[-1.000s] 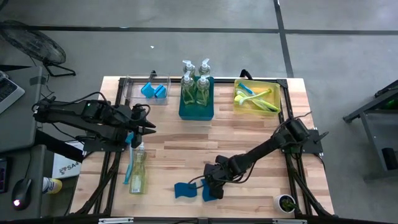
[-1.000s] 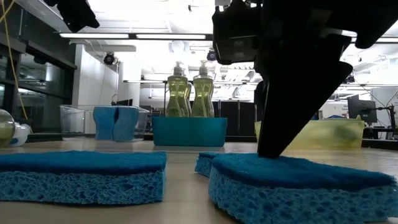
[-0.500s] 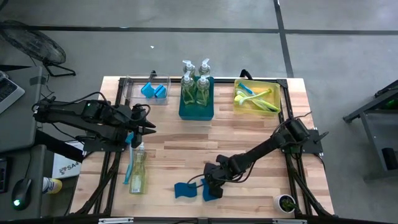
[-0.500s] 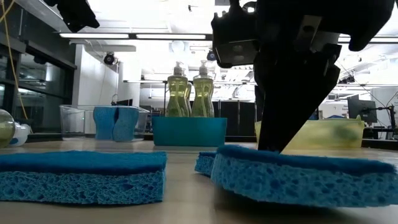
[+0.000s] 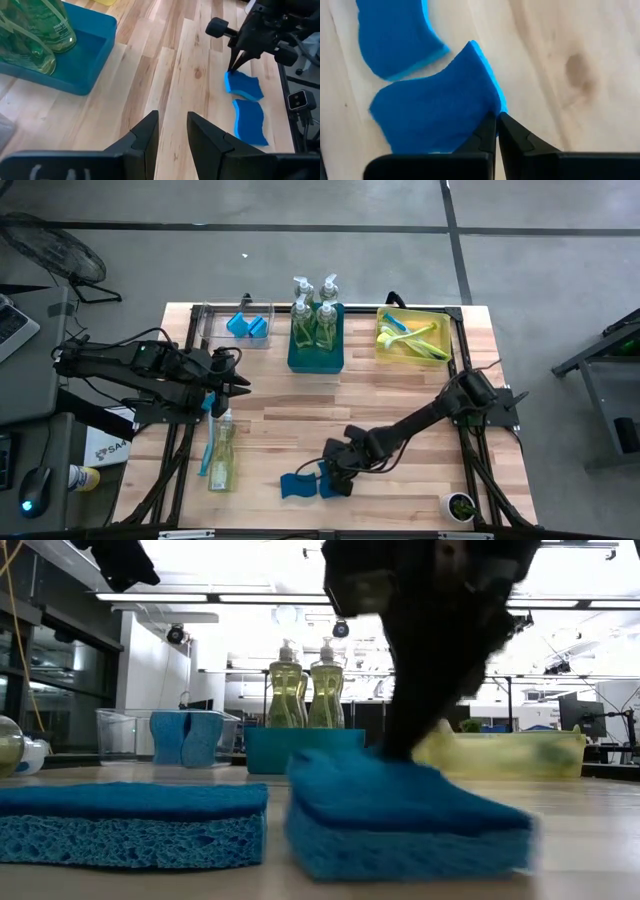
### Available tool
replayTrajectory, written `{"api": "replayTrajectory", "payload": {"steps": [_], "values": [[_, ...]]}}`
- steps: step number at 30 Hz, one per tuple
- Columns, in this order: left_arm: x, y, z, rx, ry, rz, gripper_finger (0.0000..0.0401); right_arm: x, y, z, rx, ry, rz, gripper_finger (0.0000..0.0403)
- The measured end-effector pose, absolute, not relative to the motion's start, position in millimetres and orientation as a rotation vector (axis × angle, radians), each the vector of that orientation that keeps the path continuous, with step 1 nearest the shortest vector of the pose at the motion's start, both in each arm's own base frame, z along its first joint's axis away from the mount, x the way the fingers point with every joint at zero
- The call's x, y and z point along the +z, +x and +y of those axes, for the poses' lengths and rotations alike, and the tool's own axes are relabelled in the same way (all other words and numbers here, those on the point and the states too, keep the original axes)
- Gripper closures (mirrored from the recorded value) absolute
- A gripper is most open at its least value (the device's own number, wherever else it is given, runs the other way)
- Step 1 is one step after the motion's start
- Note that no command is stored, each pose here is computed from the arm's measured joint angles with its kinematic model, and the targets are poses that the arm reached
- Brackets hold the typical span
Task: Pick & Place Kitchen Sink Supplies
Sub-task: Put the blue sponge into the transparent bin
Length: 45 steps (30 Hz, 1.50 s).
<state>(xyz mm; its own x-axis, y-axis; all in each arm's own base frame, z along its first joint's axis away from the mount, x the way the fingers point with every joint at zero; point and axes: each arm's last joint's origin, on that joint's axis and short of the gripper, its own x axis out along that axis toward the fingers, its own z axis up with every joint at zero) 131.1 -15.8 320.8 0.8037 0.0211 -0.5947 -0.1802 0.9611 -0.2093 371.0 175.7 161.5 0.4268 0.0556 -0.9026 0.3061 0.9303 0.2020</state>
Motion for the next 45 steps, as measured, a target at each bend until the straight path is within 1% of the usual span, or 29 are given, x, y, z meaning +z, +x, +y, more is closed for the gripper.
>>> {"api": "replayTrajectory", "payload": {"steps": [6,10,14,19,24,31,34,41,43,45], "values": [[321,131,-16,0.115,-0.281,0.629,0.0302,193,383,163,-0.222,0.214,1.115,0.0402],[321,131,-16,0.119,-0.294,0.628,0.0302,220,391,150,-0.304,0.090,1.088,0.0402],[321,132,-16,0.129,-0.315,0.626,0.0302,250,401,134,-0.370,-0.026,1.012,0.0403],[325,137,-16,0.123,-0.334,0.565,0.0302,281,416,113,-0.377,-0.128,0.929,0.0403],[331,144,-18,0.107,-0.342,0.490,0.0302,300,425,94,-0.386,-0.204,0.875,0.0403],[325,158,-19,0.133,-0.315,0.522,0.0297,310,438,76,-0.376,-0.275,0.785,0.0403],[322,167,-20,0.128,-0.301,0.538,0.0273,314,444,70,-0.352,-0.300,0.747,0.0402],[321,184,-23,0.131,-0.295,0.555,0.0182,315,447,58,-0.320,-0.375,0.762,0.0402],[323,186,-23,0.139,-0.293,0.555,0.0167,315,447,55,-0.297,-0.389,0.766,0.0402],[326,187,-23,0.162,-0.286,0.549,0.0161,315,448,53,-0.270,-0.410,0.771,0.0402]]}}
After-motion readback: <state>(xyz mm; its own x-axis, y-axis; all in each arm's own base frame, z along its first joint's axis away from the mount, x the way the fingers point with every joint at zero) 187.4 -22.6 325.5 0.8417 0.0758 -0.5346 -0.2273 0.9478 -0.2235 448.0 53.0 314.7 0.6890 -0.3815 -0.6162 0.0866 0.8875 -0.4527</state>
